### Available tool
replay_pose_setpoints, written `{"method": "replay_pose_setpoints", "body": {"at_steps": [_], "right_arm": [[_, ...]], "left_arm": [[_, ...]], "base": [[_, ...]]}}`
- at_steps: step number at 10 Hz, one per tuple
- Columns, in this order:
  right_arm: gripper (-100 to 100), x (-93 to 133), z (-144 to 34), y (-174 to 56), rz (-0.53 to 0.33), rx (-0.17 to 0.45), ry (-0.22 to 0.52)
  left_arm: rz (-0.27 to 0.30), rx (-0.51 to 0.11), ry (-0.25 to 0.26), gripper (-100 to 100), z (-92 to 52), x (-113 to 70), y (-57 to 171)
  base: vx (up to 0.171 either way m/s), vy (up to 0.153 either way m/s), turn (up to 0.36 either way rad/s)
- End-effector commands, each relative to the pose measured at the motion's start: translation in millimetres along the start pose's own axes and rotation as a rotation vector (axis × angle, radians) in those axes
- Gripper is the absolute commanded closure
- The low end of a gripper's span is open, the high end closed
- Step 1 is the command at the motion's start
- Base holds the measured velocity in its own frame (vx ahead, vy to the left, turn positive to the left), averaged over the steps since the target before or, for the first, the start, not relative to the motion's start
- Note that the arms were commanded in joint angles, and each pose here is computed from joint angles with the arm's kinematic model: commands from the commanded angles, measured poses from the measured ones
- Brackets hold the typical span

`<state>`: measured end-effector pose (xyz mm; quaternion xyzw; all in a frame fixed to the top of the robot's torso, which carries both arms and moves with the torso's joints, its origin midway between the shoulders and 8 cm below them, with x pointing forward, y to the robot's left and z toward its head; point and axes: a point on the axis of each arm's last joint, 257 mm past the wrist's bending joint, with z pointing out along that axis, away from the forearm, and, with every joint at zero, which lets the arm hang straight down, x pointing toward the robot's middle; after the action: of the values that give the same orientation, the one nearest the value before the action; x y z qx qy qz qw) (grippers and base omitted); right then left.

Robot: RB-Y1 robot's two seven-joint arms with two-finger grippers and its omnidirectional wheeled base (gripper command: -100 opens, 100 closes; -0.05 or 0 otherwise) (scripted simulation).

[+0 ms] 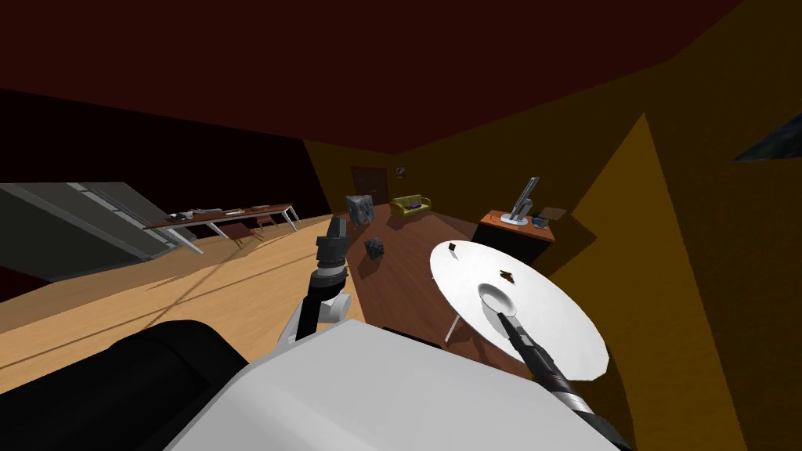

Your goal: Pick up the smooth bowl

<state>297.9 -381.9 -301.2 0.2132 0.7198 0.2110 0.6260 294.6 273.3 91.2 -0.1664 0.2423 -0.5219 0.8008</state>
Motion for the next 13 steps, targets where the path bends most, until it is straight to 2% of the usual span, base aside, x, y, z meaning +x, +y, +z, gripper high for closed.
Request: {"method": "replay_pose_setpoints", "body": {"at_steps": [1,2,3,4,5,6,7,8,9,10,11,12,13], "right_arm": [[-100,14.5,-11.2,-34.3,-0.075,0.078,0.067],[-100,20.4,-15.7,-44.1,-0.071,0.1,0.08],[-100,31.3,-29.5,-72.7,-0.122,0.161,0.132],[-100,31.9,-30.1,-73.6,-0.121,0.164,0.134],[-100,39.3,-42.8,-97.7,-0.174,0.215,0.181],[-100,41.9,-45.9,-102.4,-0.172,0.226,0.188],[-100,48.3,-59.8,-126.1,-0.224,0.277,0.236],[-100,50.5,-62.9,-130.1,-0.223,0.286,0.242],[-100,57.6,-80.7,-156.5,-0.274,0.344,0.296],[-100,57.6,-80.7,-156.5,-0.274,0.344,0.296],[-100,61.1,-95.1,-177.5,-0.328,0.389,0.342],[-100,63.1,-99.0,-181.5,-0.326,0.399,0.349],[-100,64.4,-111.3,-199.3,-0.38,0.437,0.391]], "left_arm": [[0.0,0.0,0.0,0,0.0,0.0,0.0],[0.0,0.0,0.0,0,0.0,0.0,0.0],[0.0,0.0,0.0,0,0.0,0.0,0.0],[0.0,0.0,0.0,0,0.0,0.0,0.0],[0.0,0.0,0.0,0,0.0,0.0,0.0],[0.0,0.0,0.0,0,0.0,0.0,0.0],[0.0,0.0,0.0,0,0.0,0.0,0.0],[0.0,0.0,0.0,0,0.0,0.0,0.0],[0.0,0.0,0.0,0,0.0,-0.1,0.0],[0.0,0.0,0.0,0,0.0,0.0,0.0],[0.0,0.0,0.0,0,0.0,-0.1,0.0],[0.0,0.0,0.0,0,0.0,0.0,0.0],[0.0,0.0,0.0,0,0.0,-0.1,0.0]], "base": [[0.012,0.059,0.348],[0.019,0.045,0.074],[0.022,0.063,0.142],[0.02,0.043,0.103],[0.022,0.038,0.217],[0.021,0.028,0.105],[0.027,0.038,0.204],[0.028,0.032,0.089],[0.038,0.041,0.178],[0.027,0.031,0.092],[0.035,0.043,0.171],[0.033,0.029,0.087],[0.042,0.037,0.182]]}}
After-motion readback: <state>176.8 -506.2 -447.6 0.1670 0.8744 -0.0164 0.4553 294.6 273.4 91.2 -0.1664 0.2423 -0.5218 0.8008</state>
